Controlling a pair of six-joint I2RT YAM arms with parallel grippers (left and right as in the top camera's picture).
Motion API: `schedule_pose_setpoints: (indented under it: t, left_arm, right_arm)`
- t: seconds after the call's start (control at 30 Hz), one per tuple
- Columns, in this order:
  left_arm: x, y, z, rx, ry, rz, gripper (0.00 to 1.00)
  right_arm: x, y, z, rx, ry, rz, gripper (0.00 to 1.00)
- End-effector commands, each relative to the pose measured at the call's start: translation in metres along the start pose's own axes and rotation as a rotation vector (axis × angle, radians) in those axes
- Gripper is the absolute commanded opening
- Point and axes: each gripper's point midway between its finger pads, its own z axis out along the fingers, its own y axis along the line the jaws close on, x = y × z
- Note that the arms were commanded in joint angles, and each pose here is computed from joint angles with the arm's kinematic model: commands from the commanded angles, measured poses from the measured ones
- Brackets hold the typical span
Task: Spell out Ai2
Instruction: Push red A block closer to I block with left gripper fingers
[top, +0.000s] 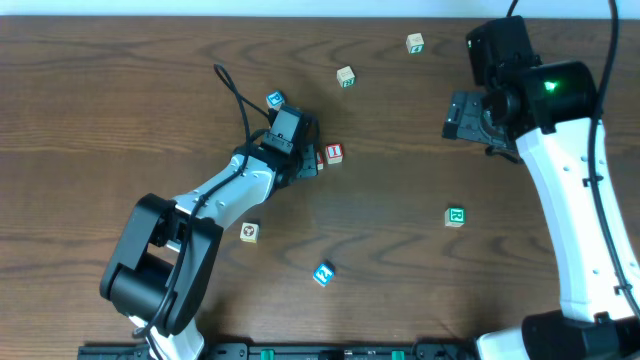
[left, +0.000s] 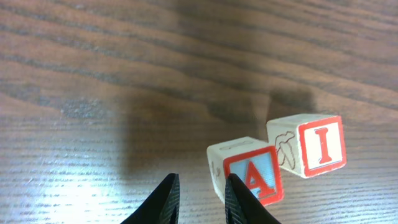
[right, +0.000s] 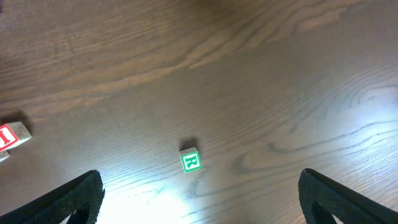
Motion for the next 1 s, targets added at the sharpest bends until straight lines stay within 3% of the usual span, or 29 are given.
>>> schedule_pose_setpoints:
  t: [0.0, 0.23, 0.53, 0.97]
  left_arm:
    - [0.004, 0.004, 0.000, -0.020, 0.022, -0.001, 0.24]
    - [0.019, 0.013, -0.002, -0.055, 0.083, -0.002, 0.24]
    - [0.022, -0.010, -0.003, 0.065, 0.111, -0.005, 0.28]
    - [0.020, -0.012, 0.010, 0.067, 0.095, -0.002, 0.27]
  right_arm:
    - [0.000, -0.003, -0.003, 0.009, -0.012, -0.012, 0.99]
    - [0.001, -0.003, -0.003, 0.011, -0.009, -0.013, 0.99]
    - [0.001, -0.003, -0.003, 0.011, -0.009, -0.013, 0.99]
    - [0.001, -0.003, -0.003, 0.011, -0.009, -0.013, 0.99]
